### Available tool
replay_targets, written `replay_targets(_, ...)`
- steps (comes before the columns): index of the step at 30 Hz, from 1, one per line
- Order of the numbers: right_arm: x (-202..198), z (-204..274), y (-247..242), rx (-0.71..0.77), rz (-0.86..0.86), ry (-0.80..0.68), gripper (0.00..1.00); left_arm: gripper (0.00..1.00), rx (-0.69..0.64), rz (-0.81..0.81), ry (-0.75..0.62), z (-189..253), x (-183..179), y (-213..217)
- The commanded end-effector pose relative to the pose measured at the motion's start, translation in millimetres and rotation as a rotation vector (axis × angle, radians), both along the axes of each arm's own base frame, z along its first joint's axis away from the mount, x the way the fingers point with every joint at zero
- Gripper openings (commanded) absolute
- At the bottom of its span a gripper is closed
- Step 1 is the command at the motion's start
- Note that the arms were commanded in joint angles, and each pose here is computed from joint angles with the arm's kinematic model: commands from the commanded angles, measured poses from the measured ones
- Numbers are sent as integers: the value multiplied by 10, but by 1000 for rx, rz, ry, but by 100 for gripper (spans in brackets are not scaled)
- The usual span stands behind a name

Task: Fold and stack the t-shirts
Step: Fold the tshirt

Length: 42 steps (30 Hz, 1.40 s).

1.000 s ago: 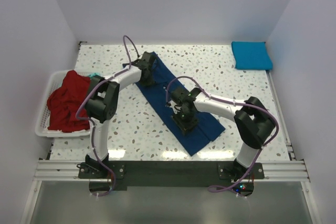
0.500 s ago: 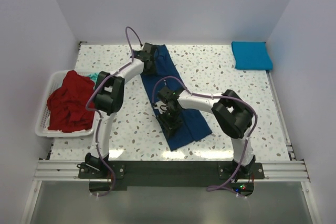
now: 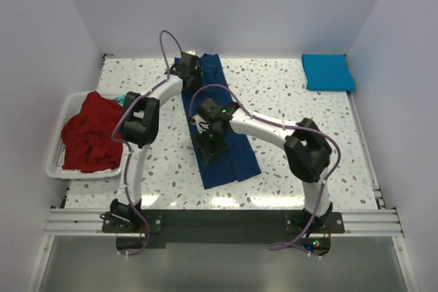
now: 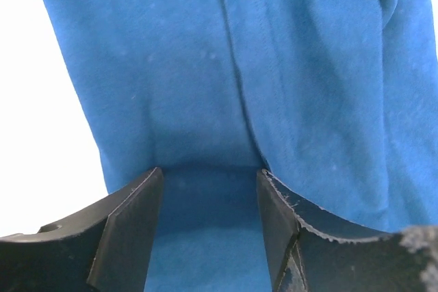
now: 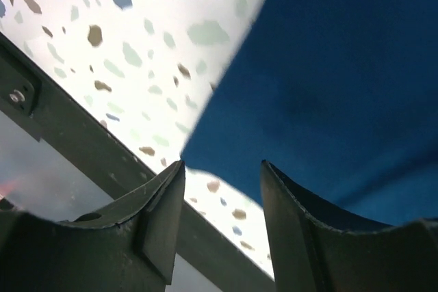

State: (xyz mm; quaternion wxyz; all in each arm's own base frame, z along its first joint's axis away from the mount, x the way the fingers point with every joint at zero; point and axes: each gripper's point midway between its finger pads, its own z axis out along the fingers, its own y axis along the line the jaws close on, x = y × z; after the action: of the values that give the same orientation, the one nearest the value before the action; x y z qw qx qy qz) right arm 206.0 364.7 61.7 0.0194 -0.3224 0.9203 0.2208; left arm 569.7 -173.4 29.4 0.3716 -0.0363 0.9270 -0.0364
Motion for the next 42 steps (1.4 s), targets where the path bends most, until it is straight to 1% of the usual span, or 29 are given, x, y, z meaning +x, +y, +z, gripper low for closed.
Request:
replay_targets(1, 3, 491, -517, -76, -113, -115, 52, 63, -28, -10, -123, 607, 88, 70)
replay_targets(2, 46, 501, -670, -105, -150, -131, 53, 63, -34, -9, -131, 671, 77, 70)
replay_targets(3, 66, 614, -809, -108, -188, -172, 54, 64, -46, -8, -152, 813, 65, 66)
replay_targets(4, -5, 504, -1001, -156, -210, -150, 54, 64, -54, -3, -153, 847, 41, 67)
replay_targets(6, 26, 482, -1248, -173, -278, -147, 54, 65, -65, 1, -173, 1027, 0, 78)
replay_targets(7, -18, 454, -1379, -171, -301, -152, 54, 65, -70, 6, -168, 1036, -37, 86)
replay_targets(8, 19, 436, -1493, -170, -344, -147, 54, 65, -68, 12, -168, 1079, -68, 106)
replay_targets(9, -18, 402, -1576, -161, -359, -148, 54, 65, -73, 22, -179, 1192, -113, 129)
replay_targets(11, -28, 337, -1671, -156, -387, -129, 54, 66, -68, 42, -164, 1250, -207, 182)
replay_targets(12, -45, 300, -1689, -151, -383, -121, 54, 66, -69, 57, -181, 1403, -263, 222)
replay_targets(14, -110, 182, -1697, -136, -377, -85, 53, 66, -65, 83, -142, 1391, -447, 281)
replay_targets(15, -142, 146, -1684, -131, -369, -69, 52, 66, -74, 96, -162, 1574, -548, 318)
replay_targets(17, -201, 58, -1708, -140, -367, -41, 51, 68, -73, 107, -88, 1434, -853, 336)
replay_targets(18, -214, 26, -1722, -145, -369, -41, 51, 68, -71, 112, -65, 1409, -1068, 378)
replay_targets(20, -229, -59, -1733, -137, -377, -48, 49, 69, -72, 107, -30, 1338, -1361, 345)
replay_targets(21, -236, -86, -1732, -135, -383, -45, 49, 70, -67, 110, 0, 1254, -1602, 399)
replay_targets(23, -249, -134, -1719, -126, -385, -36, 48, 70, -74, 110, 57, 1128, -1941, 362)
replay_targets(24, -253, -158, -1710, -123, -385, -29, 47, 70, -83, 118, 91, 1016, -2198, 389)
replay_targets(26, -235, -199, -1721, -131, -384, -36, 47, 70, -74, 96, 139, 867, -2533, 320)
replay_targets(27, -229, -214, -1729, -139, -382, -39, 46, 70, -72, 89, 178, 741, -2764, 343)
replay_targets(31, -120, -187, -1767, -162, -402, -88, 45, 70, -125, 67, 283, 475, -3387, 161)
replay_targets(34, -48, -175, -1788, -181, -417, -119, 45, 70, -146, 64, 349, 308, -3722, 113)
replay_targets(36, -19, -196, -1817, -200, -427, -129, 45, 70, -150, 59, 382, 224, -3862, 110)
replay_targets(39, 69, -205, -1834, -205, -453, -172, 45, 70, -151, 46, 406, 163, -3985, 60)
replay_targets(42, 77, -295, -1812, -209, -447, -155, 45, 70, -154, 37, 421, 113, -4042, 13)
